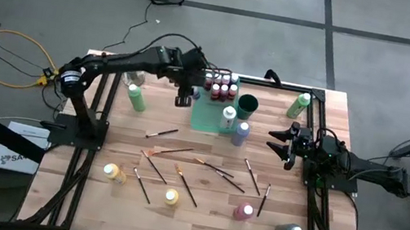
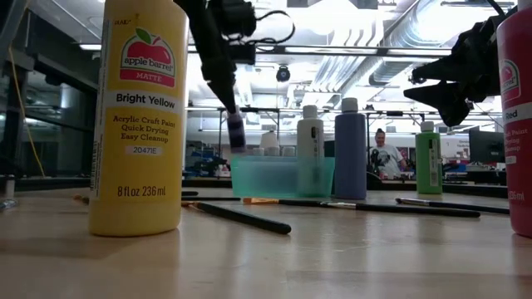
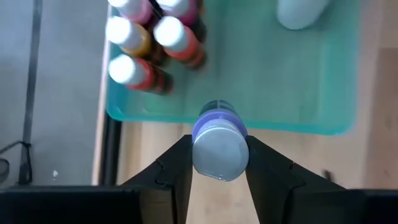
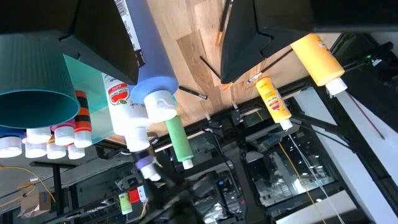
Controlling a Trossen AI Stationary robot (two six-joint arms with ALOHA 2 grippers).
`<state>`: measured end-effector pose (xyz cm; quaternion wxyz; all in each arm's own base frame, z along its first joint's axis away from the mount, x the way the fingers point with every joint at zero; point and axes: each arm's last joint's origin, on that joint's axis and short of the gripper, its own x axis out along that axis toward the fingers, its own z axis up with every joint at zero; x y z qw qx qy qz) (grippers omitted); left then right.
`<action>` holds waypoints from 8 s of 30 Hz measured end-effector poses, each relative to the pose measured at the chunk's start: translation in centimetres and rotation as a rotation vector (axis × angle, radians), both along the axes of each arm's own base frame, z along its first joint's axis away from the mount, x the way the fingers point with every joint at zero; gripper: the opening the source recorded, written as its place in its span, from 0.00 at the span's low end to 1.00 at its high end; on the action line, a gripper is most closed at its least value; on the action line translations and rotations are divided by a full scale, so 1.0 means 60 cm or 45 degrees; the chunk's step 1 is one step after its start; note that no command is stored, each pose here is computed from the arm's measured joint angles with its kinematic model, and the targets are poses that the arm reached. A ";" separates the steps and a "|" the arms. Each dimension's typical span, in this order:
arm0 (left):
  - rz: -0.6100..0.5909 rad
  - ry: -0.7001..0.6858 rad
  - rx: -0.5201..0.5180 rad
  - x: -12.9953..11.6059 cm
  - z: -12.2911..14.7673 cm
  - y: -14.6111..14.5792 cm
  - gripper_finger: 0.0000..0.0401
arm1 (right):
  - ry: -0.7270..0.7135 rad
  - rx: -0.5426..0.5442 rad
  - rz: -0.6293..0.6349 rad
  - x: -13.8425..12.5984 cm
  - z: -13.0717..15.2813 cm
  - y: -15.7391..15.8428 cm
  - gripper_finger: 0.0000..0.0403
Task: Pick & Place Paint Supplies
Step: Put the purple paint bottle into the green bin, then put the left light green paint bottle into the green bin
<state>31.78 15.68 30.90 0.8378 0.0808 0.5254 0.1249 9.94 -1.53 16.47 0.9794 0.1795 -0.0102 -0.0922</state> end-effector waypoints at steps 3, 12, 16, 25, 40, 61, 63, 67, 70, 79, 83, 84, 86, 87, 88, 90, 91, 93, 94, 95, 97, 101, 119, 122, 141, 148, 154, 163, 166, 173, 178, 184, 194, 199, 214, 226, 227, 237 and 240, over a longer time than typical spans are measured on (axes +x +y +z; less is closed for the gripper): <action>-0.026 -0.019 0.008 0.011 -0.016 0.023 0.31 | 0.000 0.000 0.000 0.000 0.000 0.000 0.55; -0.023 -0.005 -0.021 0.040 -0.070 0.055 0.31 | 0.000 0.000 -0.001 0.000 0.000 0.000 0.55; 0.026 0.017 -0.026 0.047 -0.089 0.065 0.31 | 0.000 0.000 -0.001 0.000 0.000 0.000 0.55; 0.079 0.001 -0.039 0.080 -0.100 0.083 0.31 | 0.000 0.000 0.000 0.000 0.000 0.000 0.55; 0.165 0.097 -0.103 0.117 -0.109 0.107 0.31 | 0.001 0.000 0.000 0.000 0.000 0.000 0.55; 0.196 0.108 -0.125 0.114 -0.116 0.109 0.55 | 0.000 0.000 0.000 0.000 0.000 0.000 0.55; 0.196 0.100 -0.121 0.113 -0.110 0.108 0.55 | 0.000 0.000 0.000 0.000 0.000 0.000 0.55; 0.195 0.057 -0.100 0.106 -0.086 0.105 0.56 | 0.000 0.000 0.000 0.000 0.000 0.000 0.55; 0.194 0.026 -0.080 0.099 -0.065 0.099 0.56 | 0.000 0.000 0.000 0.000 0.000 0.000 0.55; 0.165 -0.051 -0.077 0.069 0.002 0.072 0.56 | 0.000 0.000 0.000 0.000 0.000 0.000 0.55; 0.207 -0.068 -0.099 0.051 0.027 0.061 0.56 | 0.000 0.000 0.000 0.000 0.000 0.000 0.55; 0.222 -0.070 -0.107 0.046 0.032 0.059 0.56 | 0.000 0.000 0.000 0.000 0.000 0.000 0.55; 0.248 -0.063 -0.125 0.037 0.040 0.054 0.56 | 0.000 0.000 0.000 0.000 0.000 0.000 0.55; 0.260 -0.060 -0.133 0.032 0.044 0.051 0.56 | -0.001 0.000 0.000 0.000 0.000 0.000 0.55; 0.275 -0.055 -0.144 0.027 0.048 0.049 0.56 | 0.001 0.000 0.000 0.000 0.000 0.000 0.55; 0.289 -0.032 -0.161 0.017 0.054 0.044 0.56 | 0.000 0.000 0.000 0.000 0.000 0.000 0.55; 0.298 -0.007 -0.173 0.009 0.056 0.043 0.56 | 0.000 0.000 0.000 0.000 0.000 0.000 0.55; 0.309 0.049 -0.208 -0.005 0.058 0.040 0.56 | 0.000 0.000 0.000 0.000 0.000 0.000 0.55; 0.310 0.071 -0.223 -0.008 0.058 0.038 0.56 | 0.000 0.000 0.000 0.000 0.000 0.000 0.55; 0.316 0.086 -0.241 -0.011 0.058 0.036 0.56 | 0.000 0.000 0.000 0.000 0.000 0.000 0.55; 0.320 0.113 -0.266 -0.017 0.058 0.033 0.56 | 0.000 0.000 0.000 0.000 0.000 0.000 0.55; 0.292 0.086 -0.252 -0.023 0.070 0.028 0.56 | 0.000 0.000 0.000 0.000 0.000 0.000 0.55; 0.371 0.002 -0.278 -0.134 0.035 -0.032 0.56 | 0.000 0.000 -0.001 0.000 0.000 0.000 0.55; 0.450 -0.016 -0.292 -0.160 0.031 -0.046 0.56 | 0.000 0.000 -0.001 0.000 0.000 0.000 0.55; 1.169 -0.210 -0.245 -0.307 0.037 -0.118 0.56 | 0.000 0.000 0.000 0.000 0.000 0.000 0.55; 1.277 -0.137 -0.227 -0.304 0.011 -0.114 0.56 | 0.000 0.000 0.000 0.000 0.000 0.000 0.55; 1.285 -0.114 -0.200 -0.296 -0.010 -0.107 0.56 | 0.000 0.000 0.000 0.000 0.000 0.000 0.55; 1.307 -0.010 -0.248 -0.291 -0.028 -0.078 0.56 | 0.000 0.000 0.000 0.000 0.000 0.000 0.55; 1.280 -0.029 -0.249 -0.288 -0.027 -0.076 0.56 | 0.000 0.000 0.000 0.000 0.000 0.000 0.55; 1.267 -0.064 -0.249 -0.284 -0.026 -0.074 0.56 | 0.000 0.000 0.000 0.000 0.000 0.000 0.55; 1.264 -0.057 -0.252 -0.284 -0.027 -0.074 0.55 | 0.000 0.000 0.000 0.000 0.000 0.000 0.55; 1.267 -0.028 -0.255 -0.279 -0.032 -0.071 0.45 | 0.000 0.000 0.000 0.000 0.000 0.000 0.55; 1.270 -0.008 -0.257 -0.281 -0.032 -0.072 0.31 | 0.000 0.000 0.000 0.000 0.000 0.000 0.55; 1.254 -0.004 -0.251 -0.281 -0.032 -0.072 0.31 | 0.000 0.000 0.000 0.000 0.000 0.000 0.55; 0.998 -0.201 -0.233 -0.257 0.024 -0.061 0.29 | 0.000 0.000 0.000 0.000 0.000 0.000 0.55; 0.755 -0.232 -0.210 -0.167 0.067 -0.016 0.29 | 0.000 0.000 0.000 0.000 0.000 0.000 0.55; 0.733 -0.233 -0.203 -0.159 0.073 -0.014 0.29 | 0.000 0.000 0.000 0.000 0.000 0.000 0.55; 0.461 -0.250 -0.149 -0.057 0.112 -0.005 0.29 | 0.001 0.000 0.000 0.000 0.000 0.000 0.55; 0.389 -0.251 -0.146 -0.026 0.113 -0.007 0.29 | 0.001 0.000 0.000 0.000 0.000 0.000 0.55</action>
